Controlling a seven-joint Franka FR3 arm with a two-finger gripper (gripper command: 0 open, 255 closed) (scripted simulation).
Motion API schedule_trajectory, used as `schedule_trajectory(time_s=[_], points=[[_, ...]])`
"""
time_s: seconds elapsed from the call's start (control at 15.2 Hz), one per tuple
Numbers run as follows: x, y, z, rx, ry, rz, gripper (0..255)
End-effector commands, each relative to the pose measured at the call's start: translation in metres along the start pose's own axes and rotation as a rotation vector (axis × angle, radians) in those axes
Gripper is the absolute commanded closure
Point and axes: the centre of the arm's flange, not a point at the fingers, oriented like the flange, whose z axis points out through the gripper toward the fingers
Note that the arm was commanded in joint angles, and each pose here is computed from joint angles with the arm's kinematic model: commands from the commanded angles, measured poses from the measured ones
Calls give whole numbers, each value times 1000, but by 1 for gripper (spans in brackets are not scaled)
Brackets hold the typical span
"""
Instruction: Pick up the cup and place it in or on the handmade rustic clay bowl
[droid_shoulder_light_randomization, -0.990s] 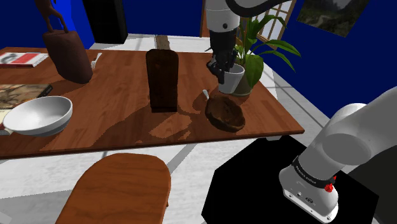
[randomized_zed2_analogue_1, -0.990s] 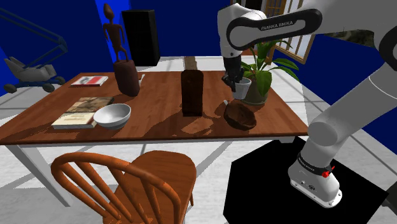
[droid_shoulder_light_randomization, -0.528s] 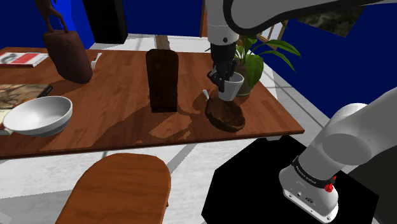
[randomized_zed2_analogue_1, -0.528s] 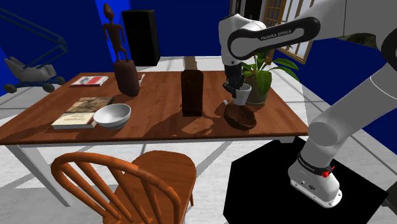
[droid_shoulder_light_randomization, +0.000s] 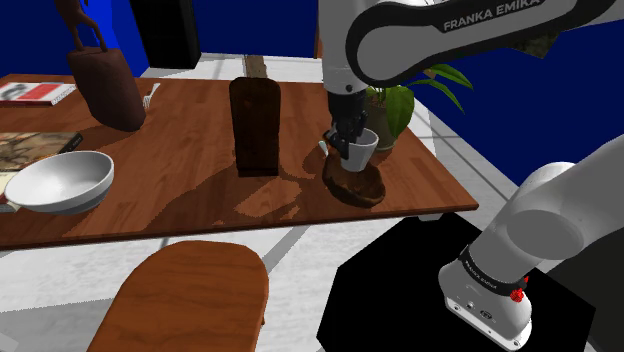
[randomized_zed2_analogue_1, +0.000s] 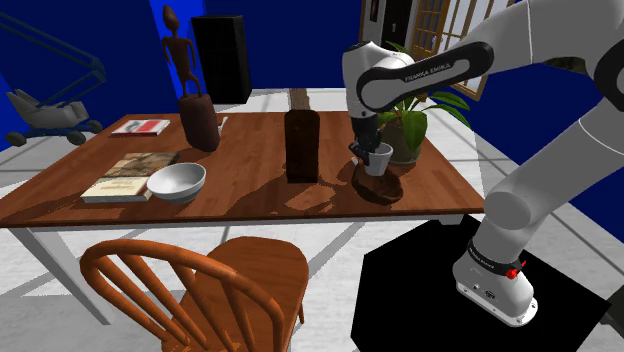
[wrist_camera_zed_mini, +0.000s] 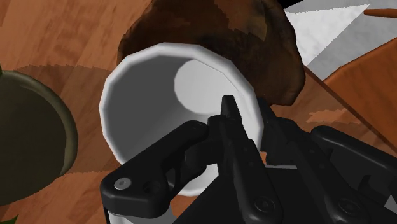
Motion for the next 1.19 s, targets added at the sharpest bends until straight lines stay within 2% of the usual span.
schedule_trajectory(time_s=[0.0, 0.53, 0.59, 0.92, 1.12], points=[[2, -2, 11, 0, 1, 0, 255], [2, -2, 11, 0, 1, 0, 255], [2, -2, 11, 0, 1, 0, 0], [2, -2, 11, 0, 1, 0, 0], [2, -2, -29, 0, 1, 0, 0]])
